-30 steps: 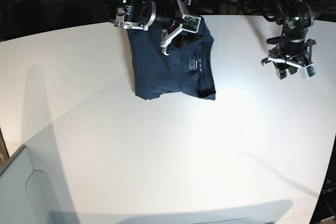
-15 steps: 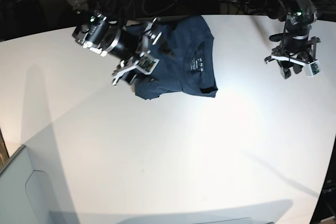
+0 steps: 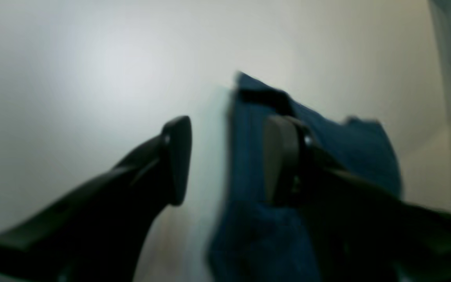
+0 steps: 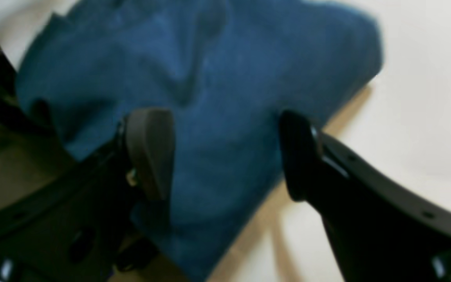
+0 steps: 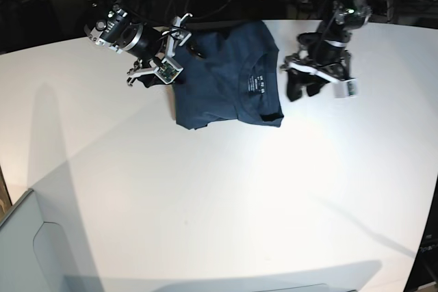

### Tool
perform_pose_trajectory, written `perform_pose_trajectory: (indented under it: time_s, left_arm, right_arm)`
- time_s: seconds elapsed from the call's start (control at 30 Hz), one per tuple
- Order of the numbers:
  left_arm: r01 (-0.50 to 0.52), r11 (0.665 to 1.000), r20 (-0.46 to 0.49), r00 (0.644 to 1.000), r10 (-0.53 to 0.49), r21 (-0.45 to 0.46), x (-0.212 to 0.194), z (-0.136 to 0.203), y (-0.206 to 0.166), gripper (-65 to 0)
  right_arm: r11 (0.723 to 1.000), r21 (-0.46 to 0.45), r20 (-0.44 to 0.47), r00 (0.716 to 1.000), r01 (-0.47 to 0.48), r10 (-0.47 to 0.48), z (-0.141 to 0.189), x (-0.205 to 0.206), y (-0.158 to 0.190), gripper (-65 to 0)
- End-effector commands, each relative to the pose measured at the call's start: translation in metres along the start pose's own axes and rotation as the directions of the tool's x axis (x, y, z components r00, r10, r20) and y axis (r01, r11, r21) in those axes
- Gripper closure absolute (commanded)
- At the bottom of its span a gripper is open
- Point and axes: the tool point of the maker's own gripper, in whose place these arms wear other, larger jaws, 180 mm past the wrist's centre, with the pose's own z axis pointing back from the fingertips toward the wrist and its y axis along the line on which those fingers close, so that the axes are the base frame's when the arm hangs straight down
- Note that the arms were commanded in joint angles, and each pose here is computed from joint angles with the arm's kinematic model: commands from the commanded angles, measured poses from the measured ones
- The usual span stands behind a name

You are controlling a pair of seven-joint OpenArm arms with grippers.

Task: Fold the T-shirt properly
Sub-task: 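Grasp the bundle edges with both grippers and tuck them in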

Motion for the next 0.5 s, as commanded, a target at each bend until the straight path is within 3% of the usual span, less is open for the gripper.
perform_pose_trajectory:
  time_s: [0.0,0.1,0.3,0.47]
  left_arm:
    - [-0.003,0.999,0.026,1.0,0.004,-0.036,0.005,-0.003,-0.011,-28.8]
    - [-0.02,0.997,-0.036,0.999,0.018,-0.068,-0.015,-0.017,-0.019,-28.8]
    - [-0.057,0.998,-0.13,0.99,0.053,-0.03,-0.046,-0.035,-0.001,-28.8]
    - [-0.065,0.998,-0.149,0.987,0.061,-0.025,-0.052,-0.04,0.002,-28.8]
  right_arm:
    - [1.0,-0.002,0.032,0.999,0.001,-0.001,0.003,0.004,-0.005,-40.1]
    - [0.999,-0.017,0.034,0.999,0.043,-0.042,0.002,-0.008,-0.013,-40.1]
    - [0.993,-0.09,0.035,0.997,0.072,-0.069,0.013,-0.016,-0.038,-40.1]
    - [0.987,-0.157,0.068,0.997,0.039,-0.029,0.031,0.0,-0.053,-40.1]
